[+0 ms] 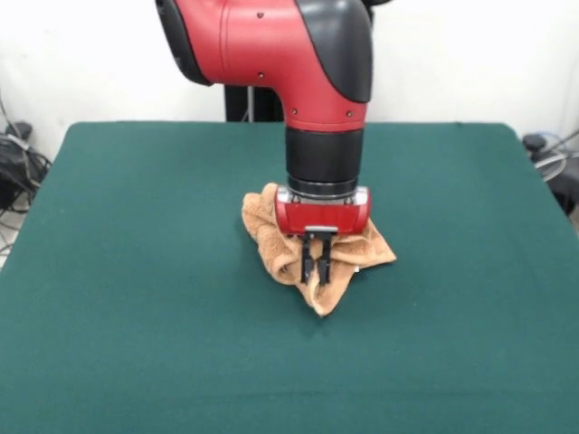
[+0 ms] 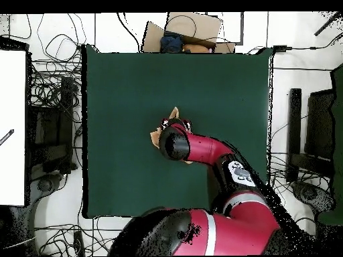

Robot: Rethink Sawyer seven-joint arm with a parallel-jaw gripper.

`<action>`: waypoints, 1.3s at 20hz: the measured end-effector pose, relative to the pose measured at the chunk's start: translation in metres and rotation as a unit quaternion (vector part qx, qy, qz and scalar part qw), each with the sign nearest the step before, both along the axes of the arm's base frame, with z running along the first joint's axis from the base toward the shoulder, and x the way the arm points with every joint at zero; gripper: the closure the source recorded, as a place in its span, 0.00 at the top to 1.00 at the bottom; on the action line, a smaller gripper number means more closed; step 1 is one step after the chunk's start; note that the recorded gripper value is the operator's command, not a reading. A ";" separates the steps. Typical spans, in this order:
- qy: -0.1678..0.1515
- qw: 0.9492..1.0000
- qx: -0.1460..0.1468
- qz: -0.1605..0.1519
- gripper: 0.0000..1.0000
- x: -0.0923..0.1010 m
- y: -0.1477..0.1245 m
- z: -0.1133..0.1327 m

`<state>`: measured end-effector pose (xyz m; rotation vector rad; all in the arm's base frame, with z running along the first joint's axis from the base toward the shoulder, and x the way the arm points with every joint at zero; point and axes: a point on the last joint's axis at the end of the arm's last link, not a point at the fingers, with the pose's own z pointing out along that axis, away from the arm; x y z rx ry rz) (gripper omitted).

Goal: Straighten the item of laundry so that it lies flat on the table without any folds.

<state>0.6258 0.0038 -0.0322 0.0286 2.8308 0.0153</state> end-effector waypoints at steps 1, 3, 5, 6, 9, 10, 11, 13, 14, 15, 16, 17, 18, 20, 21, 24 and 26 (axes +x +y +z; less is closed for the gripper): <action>0.000 1.000 0.000 0.001 0.00 -0.001 0.001 0.002; -0.001 1.000 -0.001 0.006 0.00 -0.002 0.006 0.007; -0.003 1.000 -0.004 0.014 0.00 -0.003 0.015 0.015; -0.003 1.000 -0.006 0.026 0.00 -0.005 0.028 0.026; 0.001 0.999 -0.007 0.039 0.00 -0.008 0.044 0.040; 0.003 0.999 -0.007 0.042 0.00 -0.009 0.047 0.043; 0.005 0.999 -0.007 0.045 0.00 -0.010 0.051 0.046; 0.013 0.999 -0.006 0.053 0.00 -0.014 0.062 0.055; 0.017 0.998 -0.006 0.056 0.00 -0.016 0.067 0.060; 0.025 0.998 -0.004 0.059 0.00 -0.019 0.074 0.068; 0.031 0.998 -0.003 0.060 0.00 -0.021 0.079 0.075; 0.034 0.998 -0.003 0.060 0.00 -0.022 0.081 0.078; 0.036 0.997 -0.002 0.061 0.00 -0.023 0.083 0.081; 0.045 0.997 0.000 0.063 0.00 -0.028 0.090 0.091; 0.048 0.997 0.000 0.064 0.00 -0.030 0.093 0.097; 0.054 0.996 0.002 0.064 0.00 -0.035 0.100 0.111; 0.054 0.997 0.004 0.061 0.00 -0.038 0.101 0.118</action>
